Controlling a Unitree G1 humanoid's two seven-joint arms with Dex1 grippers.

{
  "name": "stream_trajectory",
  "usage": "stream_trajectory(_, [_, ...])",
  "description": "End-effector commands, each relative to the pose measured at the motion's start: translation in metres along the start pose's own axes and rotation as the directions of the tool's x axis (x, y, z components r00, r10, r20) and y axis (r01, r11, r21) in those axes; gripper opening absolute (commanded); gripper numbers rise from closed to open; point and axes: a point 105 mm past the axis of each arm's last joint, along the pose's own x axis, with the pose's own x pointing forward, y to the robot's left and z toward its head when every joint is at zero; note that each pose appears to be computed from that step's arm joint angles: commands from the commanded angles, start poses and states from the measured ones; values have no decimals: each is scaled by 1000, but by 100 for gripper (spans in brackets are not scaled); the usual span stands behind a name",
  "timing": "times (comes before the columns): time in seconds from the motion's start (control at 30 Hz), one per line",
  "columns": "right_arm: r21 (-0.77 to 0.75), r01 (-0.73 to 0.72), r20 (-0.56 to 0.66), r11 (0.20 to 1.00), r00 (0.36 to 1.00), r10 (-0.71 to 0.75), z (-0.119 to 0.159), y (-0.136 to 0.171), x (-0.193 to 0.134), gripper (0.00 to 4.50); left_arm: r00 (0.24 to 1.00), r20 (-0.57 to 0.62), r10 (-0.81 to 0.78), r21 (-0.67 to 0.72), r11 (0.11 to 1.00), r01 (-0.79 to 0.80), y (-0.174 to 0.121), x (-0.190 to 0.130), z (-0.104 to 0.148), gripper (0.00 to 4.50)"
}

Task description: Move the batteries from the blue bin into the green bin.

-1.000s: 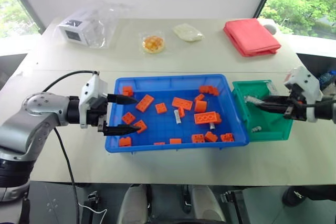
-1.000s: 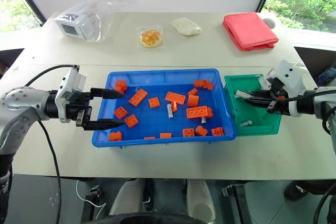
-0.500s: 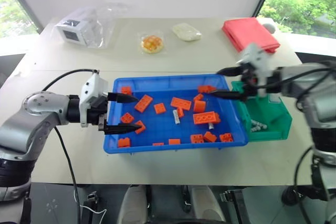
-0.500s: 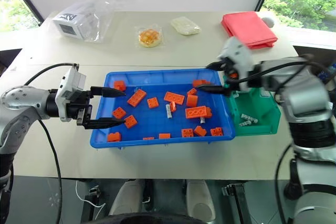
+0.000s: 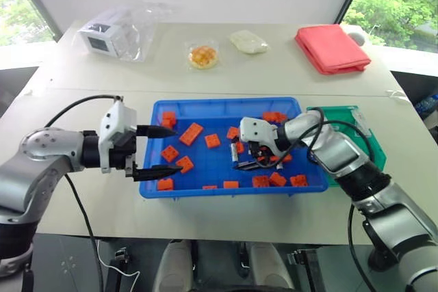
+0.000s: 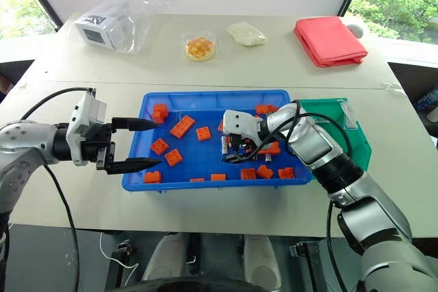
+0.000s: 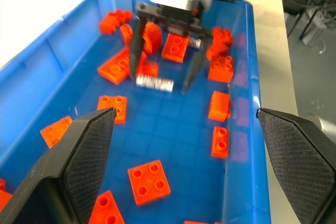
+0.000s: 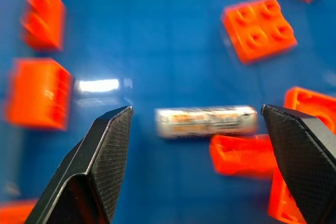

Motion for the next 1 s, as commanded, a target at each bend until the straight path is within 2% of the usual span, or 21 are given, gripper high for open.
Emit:
stream_trajectory(0.03, [-59,-4,0,998,1000,4,5,-8,-1,402,999,25,30,44,999,-31,-1,-7,14,450])
stream_trajectory(0.23, [-11,-90,14,996,996,90,1,0,3,402,999,21,48,41,998,-49,-3,-9,13,450])
stream_trajectory(0.33, [-3,-129,24,992,991,129,0,8,5,322,998,25,58,45,997,-59,-1,-9,14,450])
stream_trajectory(0.4, [9,-130,39,991,991,129,2,9,5,225,998,27,63,49,997,-64,0,-9,15,450])
stream_trajectory(0.5, [70,-84,98,994,992,77,14,0,-5,223,998,30,61,50,997,-63,2,-8,15,450])
stream_trajectory(0.67, [178,77,190,981,976,-111,37,-22,-66,223,999,40,35,46,998,-36,5,-4,15,450])
stream_trajectory(0.77, [244,182,192,953,954,-232,37,-28,-107,223,999,47,18,44,999,-20,8,0,14,450])
stream_trajectory(0.83, [278,263,146,924,939,-312,27,-28,-137,223,998,55,2,45,999,-4,10,4,14,450])
stream_trajectory(0.9, [292,375,39,880,915,-402,5,-23,-174,223,998,62,-24,51,998,21,12,10,15,450])
stream_trajectory(1.0, [305,483,-103,821,874,-476,-25,-11,-207,223,996,71,-53,59,997,48,15,15,17,450])
